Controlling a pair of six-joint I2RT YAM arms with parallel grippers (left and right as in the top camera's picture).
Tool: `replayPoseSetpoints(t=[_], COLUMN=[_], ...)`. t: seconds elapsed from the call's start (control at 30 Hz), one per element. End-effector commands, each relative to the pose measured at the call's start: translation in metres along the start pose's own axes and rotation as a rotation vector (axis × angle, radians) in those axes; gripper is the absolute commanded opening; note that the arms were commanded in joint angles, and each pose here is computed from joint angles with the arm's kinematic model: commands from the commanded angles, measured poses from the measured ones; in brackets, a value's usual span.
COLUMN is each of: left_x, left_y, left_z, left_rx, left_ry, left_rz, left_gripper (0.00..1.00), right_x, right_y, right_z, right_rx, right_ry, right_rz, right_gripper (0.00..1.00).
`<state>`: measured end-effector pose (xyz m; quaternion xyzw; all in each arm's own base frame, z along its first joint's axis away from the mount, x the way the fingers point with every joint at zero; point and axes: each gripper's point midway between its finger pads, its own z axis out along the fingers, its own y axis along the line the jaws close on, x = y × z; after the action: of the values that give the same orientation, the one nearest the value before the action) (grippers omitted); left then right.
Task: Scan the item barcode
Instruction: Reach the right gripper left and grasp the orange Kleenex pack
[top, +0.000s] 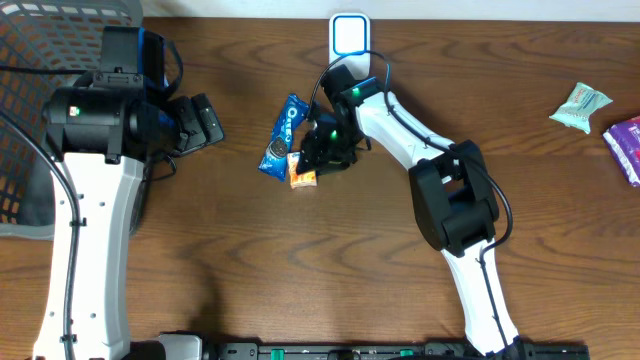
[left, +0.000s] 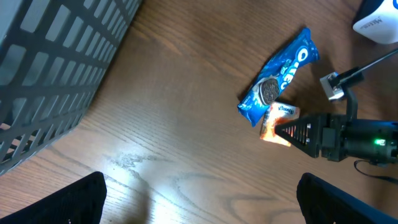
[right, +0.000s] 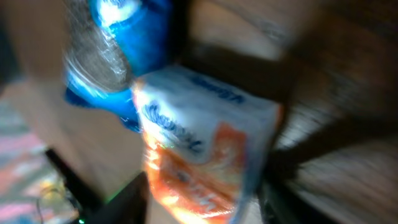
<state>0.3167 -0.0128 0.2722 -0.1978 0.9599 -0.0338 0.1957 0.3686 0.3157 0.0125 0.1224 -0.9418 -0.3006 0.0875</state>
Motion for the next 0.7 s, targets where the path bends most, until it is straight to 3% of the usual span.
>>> replayPoseSetpoints(t=[0.0,0.03,0.07,0.23,0.33,0.43,0.47,0.57,0.67], left_x=[-0.002,-0.002,-0.002,-0.002,-0.002,-0.002,-0.002,-0.002,-0.002], left_y=[0.004,0.004,0.004,0.004,0.004,0.004,0.004,0.004,0.004], left_z=[0.001,0.001,0.001,0.001,0.001,0.001,0.001,0.001,0.001], left_rx=[-0.018,-0.018,-0.018,-0.018,-0.018,-0.018,-0.018,-0.018,-0.018], left_ry=[-0.004,-0.004,-0.004,-0.004,-0.004,-0.004,-0.004,-0.004,-0.004], left_rz=[0.003,0.003,0.002,0.002,0.002,0.002,0.002,0.002,0.002], left_gripper=[0.98,0.98,0.98,0.98,0.98,0.98,0.98,0.98,0.98], right_x=[0.002,0.002,0.003,0.015,0.025,0.036,0.040,0.048,0.054], right_y=[-0.028,-0.032,-0.035,-0.064,-0.085,-0.106,-0.109,-0.110,-0.108], right_z=[0.008,0.007,0.006,-0.014,-0.041,-0.077,-0.088,-0.107,-0.116], right_rx=[0.113,0.137,0.157,0.301,0.412,0.543,0.565,0.573,0.572], right_ry=[0.009,0.009,0.010,0.031,0.038,0.028,0.027,0.035,0.041], right_rz=[0.051,0.054,0.058,0.113,0.155,0.210,0.221,0.228,0.222], right_gripper=[0.22,0.12,0.10,0.08,0.01,0.02,0.07,0.46,0.56])
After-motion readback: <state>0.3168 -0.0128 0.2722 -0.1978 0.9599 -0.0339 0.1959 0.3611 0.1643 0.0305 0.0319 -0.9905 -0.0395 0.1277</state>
